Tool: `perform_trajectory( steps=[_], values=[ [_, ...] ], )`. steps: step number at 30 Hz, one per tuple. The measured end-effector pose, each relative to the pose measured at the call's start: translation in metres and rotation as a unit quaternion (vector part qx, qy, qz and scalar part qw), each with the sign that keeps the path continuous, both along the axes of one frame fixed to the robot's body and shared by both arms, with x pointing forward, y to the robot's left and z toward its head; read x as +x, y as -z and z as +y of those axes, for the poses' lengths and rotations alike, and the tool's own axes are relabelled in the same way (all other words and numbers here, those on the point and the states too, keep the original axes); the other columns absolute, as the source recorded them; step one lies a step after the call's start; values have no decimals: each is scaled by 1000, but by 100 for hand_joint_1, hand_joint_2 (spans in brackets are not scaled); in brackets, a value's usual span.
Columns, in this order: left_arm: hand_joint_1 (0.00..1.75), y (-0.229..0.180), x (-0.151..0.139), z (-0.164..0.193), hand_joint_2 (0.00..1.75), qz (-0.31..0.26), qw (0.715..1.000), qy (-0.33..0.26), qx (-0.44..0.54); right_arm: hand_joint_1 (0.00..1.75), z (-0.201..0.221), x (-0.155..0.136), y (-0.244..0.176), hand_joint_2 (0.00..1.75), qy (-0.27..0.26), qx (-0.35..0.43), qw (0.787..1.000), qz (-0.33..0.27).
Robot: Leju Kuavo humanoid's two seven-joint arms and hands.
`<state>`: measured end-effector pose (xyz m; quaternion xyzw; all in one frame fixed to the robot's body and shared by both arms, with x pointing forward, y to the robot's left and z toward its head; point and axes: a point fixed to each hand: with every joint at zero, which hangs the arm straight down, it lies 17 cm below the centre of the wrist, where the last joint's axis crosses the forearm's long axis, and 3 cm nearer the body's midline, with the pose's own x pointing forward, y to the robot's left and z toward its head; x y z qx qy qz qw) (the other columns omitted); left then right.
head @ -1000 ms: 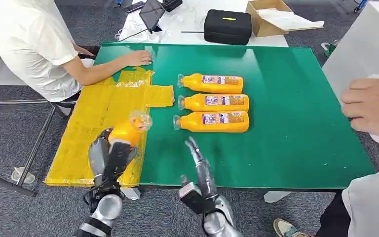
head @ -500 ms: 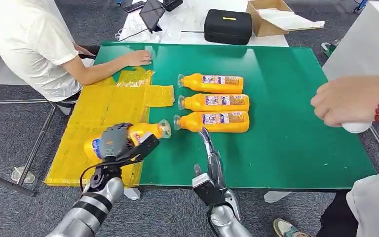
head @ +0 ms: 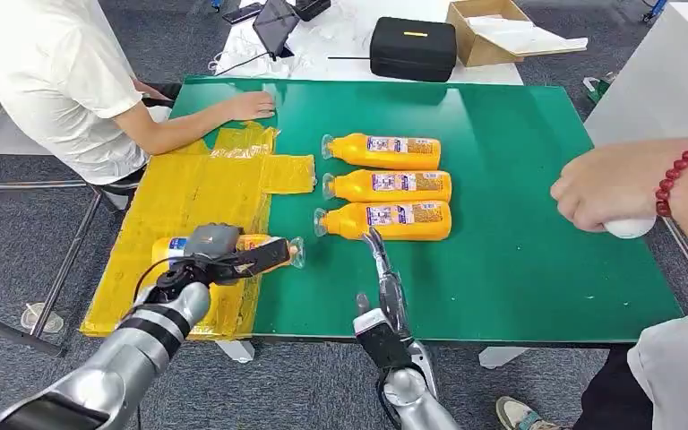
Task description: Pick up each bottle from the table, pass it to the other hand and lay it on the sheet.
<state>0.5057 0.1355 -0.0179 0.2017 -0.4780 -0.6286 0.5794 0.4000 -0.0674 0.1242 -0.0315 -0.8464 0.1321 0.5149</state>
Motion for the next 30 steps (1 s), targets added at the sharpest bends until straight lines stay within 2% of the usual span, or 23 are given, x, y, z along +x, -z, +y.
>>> perform_trajectory(
  steps=[4,8,12,30],
  values=[
    [0,0,1,2,175,2,1000,0,2,0,0,0,0,0,0,1,1000,0],
    [0,7,6,27,175,29,999,-22,33,0,-3,2,1,0,4,7,1000,4],
    [0,11,3,32,175,61,997,-20,35,0,-6,3,2,0,11,4,1000,3],
    [0,12,4,43,175,70,996,-24,39,0,-14,4,6,0,20,-4,1000,4]
  ],
)
